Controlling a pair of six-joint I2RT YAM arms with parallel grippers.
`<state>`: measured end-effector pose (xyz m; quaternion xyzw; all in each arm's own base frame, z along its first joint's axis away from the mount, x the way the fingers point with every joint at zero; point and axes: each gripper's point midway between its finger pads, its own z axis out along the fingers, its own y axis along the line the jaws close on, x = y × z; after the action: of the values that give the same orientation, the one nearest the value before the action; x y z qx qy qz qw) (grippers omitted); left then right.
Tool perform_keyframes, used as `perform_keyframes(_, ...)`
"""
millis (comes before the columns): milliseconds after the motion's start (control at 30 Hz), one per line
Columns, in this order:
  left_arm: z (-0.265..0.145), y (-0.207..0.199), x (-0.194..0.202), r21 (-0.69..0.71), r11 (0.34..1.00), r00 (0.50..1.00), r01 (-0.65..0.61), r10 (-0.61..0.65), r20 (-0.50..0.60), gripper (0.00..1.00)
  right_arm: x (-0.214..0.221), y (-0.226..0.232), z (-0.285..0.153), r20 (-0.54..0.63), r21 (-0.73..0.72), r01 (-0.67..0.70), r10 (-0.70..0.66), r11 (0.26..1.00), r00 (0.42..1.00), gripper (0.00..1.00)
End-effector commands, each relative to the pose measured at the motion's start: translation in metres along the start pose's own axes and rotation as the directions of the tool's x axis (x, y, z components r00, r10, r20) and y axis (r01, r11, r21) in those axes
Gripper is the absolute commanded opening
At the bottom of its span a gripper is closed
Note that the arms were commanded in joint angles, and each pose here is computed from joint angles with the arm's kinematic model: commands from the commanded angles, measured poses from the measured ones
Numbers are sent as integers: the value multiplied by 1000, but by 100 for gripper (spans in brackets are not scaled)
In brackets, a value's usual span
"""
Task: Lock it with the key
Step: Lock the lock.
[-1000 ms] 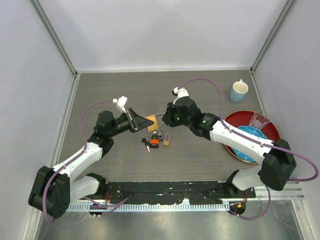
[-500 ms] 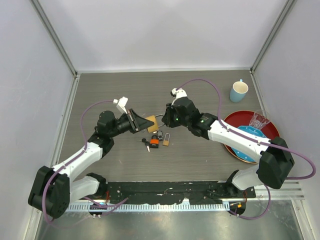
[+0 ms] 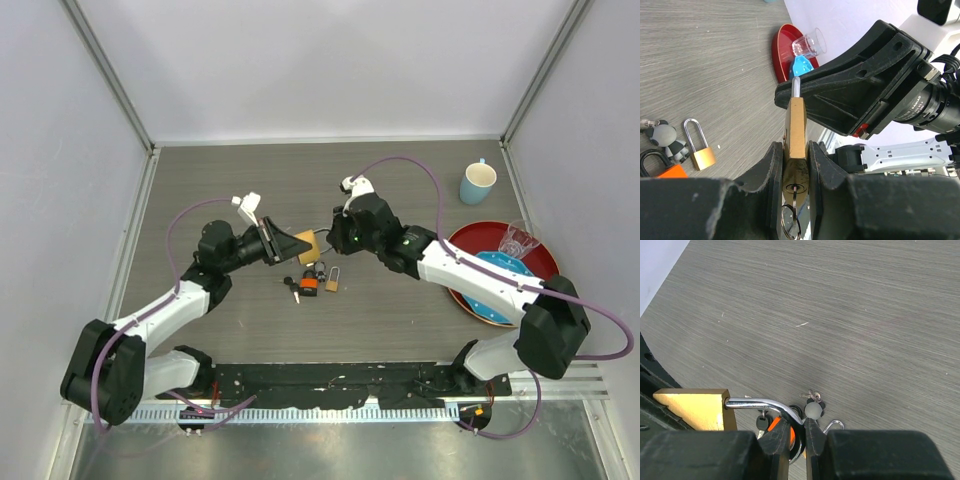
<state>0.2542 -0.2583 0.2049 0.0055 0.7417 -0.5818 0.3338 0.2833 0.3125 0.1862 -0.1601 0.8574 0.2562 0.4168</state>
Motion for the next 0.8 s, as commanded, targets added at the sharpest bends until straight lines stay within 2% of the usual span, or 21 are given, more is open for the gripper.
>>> perform_keyframes(0, 13, -67, -9, 226, 965, 991, -131, 127, 31, 0, -73, 207, -122, 242, -761, 175, 22, 624, 970, 2)
perform_keyframes(367, 27, -72, -10, 251, 959, 991, -129, 120, 52, 0, -68, 231, -163, 271, -862, 234, 17, 449, 963, 2)
perform_keyframes(767, 50, -94, -7, 308, 942, 991, -134, 124, 52, 0, -63, 244, -196, 295, -900, 271, 22, 341, 955, 2)
